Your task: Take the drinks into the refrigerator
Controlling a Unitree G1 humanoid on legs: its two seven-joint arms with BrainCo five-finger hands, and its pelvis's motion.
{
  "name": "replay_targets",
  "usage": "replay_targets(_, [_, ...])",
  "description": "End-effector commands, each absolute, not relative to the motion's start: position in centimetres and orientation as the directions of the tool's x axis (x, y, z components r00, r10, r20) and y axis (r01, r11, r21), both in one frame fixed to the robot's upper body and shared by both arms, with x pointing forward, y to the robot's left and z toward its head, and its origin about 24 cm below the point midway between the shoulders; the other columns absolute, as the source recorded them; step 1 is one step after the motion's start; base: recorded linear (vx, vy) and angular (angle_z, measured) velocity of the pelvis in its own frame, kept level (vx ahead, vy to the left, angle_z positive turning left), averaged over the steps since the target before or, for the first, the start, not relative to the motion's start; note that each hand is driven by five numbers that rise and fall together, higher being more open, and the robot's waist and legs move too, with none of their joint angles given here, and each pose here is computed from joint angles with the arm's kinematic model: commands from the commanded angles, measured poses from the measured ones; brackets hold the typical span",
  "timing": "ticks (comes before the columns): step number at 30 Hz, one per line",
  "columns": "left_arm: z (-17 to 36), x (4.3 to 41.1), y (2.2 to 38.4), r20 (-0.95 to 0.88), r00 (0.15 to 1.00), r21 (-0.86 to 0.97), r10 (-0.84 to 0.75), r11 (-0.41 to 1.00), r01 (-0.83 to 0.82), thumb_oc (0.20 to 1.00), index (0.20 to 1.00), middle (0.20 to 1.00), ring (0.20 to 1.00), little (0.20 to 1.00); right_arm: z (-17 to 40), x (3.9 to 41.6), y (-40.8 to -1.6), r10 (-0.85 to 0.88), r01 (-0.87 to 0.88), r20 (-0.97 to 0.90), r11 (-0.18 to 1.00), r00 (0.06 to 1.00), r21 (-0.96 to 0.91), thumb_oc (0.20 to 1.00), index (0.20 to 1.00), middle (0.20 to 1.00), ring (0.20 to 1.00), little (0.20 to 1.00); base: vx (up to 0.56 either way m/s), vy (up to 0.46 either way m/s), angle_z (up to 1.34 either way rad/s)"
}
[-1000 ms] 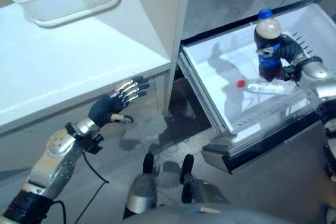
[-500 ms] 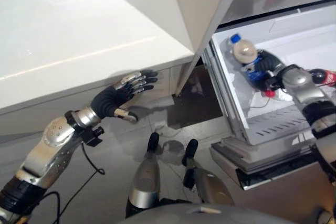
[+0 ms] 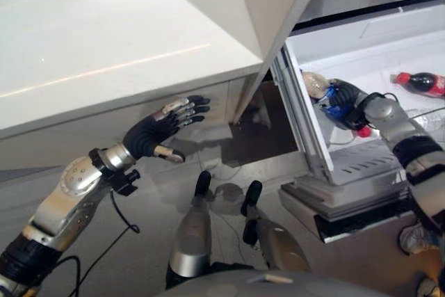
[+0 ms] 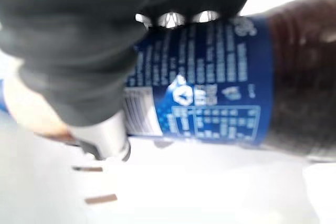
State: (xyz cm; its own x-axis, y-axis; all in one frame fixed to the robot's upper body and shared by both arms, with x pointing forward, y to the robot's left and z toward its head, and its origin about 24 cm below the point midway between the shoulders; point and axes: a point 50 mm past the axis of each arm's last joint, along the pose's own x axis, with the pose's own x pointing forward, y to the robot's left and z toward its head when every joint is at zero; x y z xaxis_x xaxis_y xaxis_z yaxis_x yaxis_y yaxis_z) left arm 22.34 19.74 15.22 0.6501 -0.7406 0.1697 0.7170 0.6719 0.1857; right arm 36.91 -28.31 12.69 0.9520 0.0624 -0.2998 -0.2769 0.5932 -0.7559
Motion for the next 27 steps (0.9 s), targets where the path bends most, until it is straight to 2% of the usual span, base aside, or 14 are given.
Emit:
replay_targets(1, [17.0,20.8,18.2,0.285,0.560,0.238,-0.778,0.623,0.745,1.000,1.000,1.000,1.000,1.000,12.9,37.5,-26.0,0.168,-0.385,-0.348,0.488,0.922,-0.783,0.200,0.200,0.200,0.200,0.200,-0.03,-0.021,0.07])
replay_targets(5, [17.1,20.9,18.2,0.281,0.555,0.241,-0.783,0.618,0.749,1.000,1.000,1.000,1.000,1.000,13.0,37.4,-26.2,0.168,-0.388,-0.352,0.486,0.921,-0.783,0.200,0.200,0.200,0.200,0.200,-0.01,-0.020,0.03])
replay_targets(6, [17.1,20.9,18.2,0.275,0.552,0.242,-0.787,0.612,0.753,1.000,1.000,1.000,1.000,1.000,13.0,37.4,-26.2,0.170,-0.395,-0.359,0.488,0.918,-0.778,1.000,1.000,1.000,1.000,1.000,-0.01,-0.018,0.03])
replay_targets(20, [17.2,21.0,18.2,0.273,0.549,0.251,-0.790,0.609,0.752,1.000,1.000,1.000,1.000,1.000,14.4,37.8,-26.5,0.158,-0.355,-0.319,0.494,0.934,-0.794,1.000,1.000,1.000,1.000,1.000,0.01,-0.018,0.08])
replay_targets(27, [16.9,21.1,18.6,0.261,0.564,0.236,-0.784,0.618,0.750,1.000,1.000,1.000,1.000,1.000,18.2,37.6,-27.7,0.148,-0.236,-0.184,0.534,0.972,-0.812,1.000,1.000,1.000,1.000,1.000,0.02,-0.018,0.01])
